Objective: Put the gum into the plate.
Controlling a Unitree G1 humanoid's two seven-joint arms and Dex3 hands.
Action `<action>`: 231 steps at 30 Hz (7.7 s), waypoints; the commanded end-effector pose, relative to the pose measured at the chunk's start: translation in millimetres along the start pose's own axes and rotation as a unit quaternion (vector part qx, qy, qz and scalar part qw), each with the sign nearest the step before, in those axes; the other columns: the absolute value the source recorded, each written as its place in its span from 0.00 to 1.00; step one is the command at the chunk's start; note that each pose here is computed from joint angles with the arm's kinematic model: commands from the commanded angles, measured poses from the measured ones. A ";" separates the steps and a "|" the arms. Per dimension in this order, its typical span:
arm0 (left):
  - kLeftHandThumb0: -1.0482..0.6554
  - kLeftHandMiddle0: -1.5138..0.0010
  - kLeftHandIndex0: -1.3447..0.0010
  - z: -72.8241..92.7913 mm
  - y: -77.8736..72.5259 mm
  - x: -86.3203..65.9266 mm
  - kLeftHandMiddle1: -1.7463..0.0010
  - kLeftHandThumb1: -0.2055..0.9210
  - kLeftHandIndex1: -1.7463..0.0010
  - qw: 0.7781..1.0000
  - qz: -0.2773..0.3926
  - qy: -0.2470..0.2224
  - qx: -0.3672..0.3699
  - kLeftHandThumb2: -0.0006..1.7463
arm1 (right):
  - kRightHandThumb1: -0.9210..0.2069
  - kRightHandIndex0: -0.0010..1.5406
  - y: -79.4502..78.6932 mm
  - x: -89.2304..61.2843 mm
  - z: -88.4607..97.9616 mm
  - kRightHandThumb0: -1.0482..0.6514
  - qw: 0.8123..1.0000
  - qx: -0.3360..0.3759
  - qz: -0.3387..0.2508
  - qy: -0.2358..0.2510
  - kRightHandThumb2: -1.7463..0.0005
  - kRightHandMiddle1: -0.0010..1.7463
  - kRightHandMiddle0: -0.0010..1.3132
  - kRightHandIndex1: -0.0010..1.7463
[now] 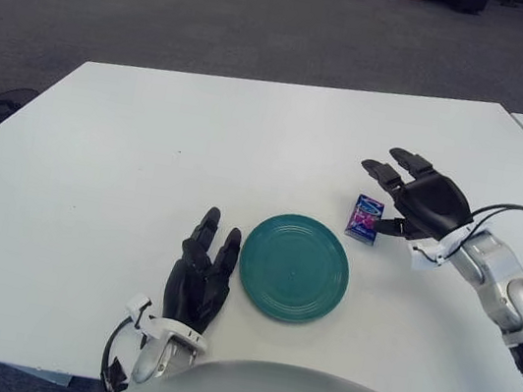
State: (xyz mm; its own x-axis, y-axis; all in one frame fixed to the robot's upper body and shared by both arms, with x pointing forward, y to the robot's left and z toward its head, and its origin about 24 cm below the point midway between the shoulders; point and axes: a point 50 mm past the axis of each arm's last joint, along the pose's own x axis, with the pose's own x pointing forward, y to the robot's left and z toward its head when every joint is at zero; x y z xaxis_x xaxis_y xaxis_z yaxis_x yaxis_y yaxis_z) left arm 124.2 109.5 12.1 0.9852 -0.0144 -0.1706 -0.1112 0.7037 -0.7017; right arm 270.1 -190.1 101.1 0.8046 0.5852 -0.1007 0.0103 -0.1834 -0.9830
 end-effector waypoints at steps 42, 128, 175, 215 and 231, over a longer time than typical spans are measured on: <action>0.03 0.96 1.00 -4.4 -10.4 -10.9 0.99 1.00 0.91 1.000 0.015 -0.007 -0.017 0.50 | 0.00 0.08 2.9 32.7 -27.4 0.15 0.963 -0.085 0.064 -0.246 0.74 0.03 0.00 0.00; 0.00 1.00 1.00 16.9 -38.2 -55.1 1.00 1.00 0.89 0.997 -0.023 -0.064 0.036 0.53 | 0.00 0.05 36.0 30.9 -14.9 0.02 0.930 -0.021 0.192 -0.312 0.56 0.06 0.00 0.00; 0.01 0.82 1.00 43.0 -46.2 -74.4 0.97 1.00 0.58 0.998 0.053 -0.017 -0.021 0.49 | 0.00 0.27 29.8 25.8 -0.9 0.21 0.947 0.090 0.096 -0.292 0.79 0.99 0.11 0.99; 0.04 0.61 0.93 56.6 -47.5 -82.9 0.90 1.00 0.44 0.998 0.052 -0.035 0.004 0.49 | 0.05 0.11 47.4 36.3 -9.7 0.28 0.974 0.083 0.062 -0.200 0.75 0.72 0.04 0.67; 0.04 0.63 0.92 57.7 -47.0 -81.4 0.89 1.00 0.44 0.999 0.031 -0.037 0.001 0.50 | 0.00 0.09 34.7 18.0 -15.4 0.10 0.977 0.117 0.138 -0.117 0.71 0.29 0.00 0.22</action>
State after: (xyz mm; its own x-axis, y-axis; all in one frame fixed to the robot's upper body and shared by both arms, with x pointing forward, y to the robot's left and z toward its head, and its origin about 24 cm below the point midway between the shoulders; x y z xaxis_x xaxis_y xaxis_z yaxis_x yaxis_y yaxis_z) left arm 82.6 131.0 71.2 0.9832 0.1237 -0.1343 -0.1793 0.7943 -0.5805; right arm 299.3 -191.5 57.6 0.5614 0.7515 -0.3466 -0.3171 -0.1915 -0.9289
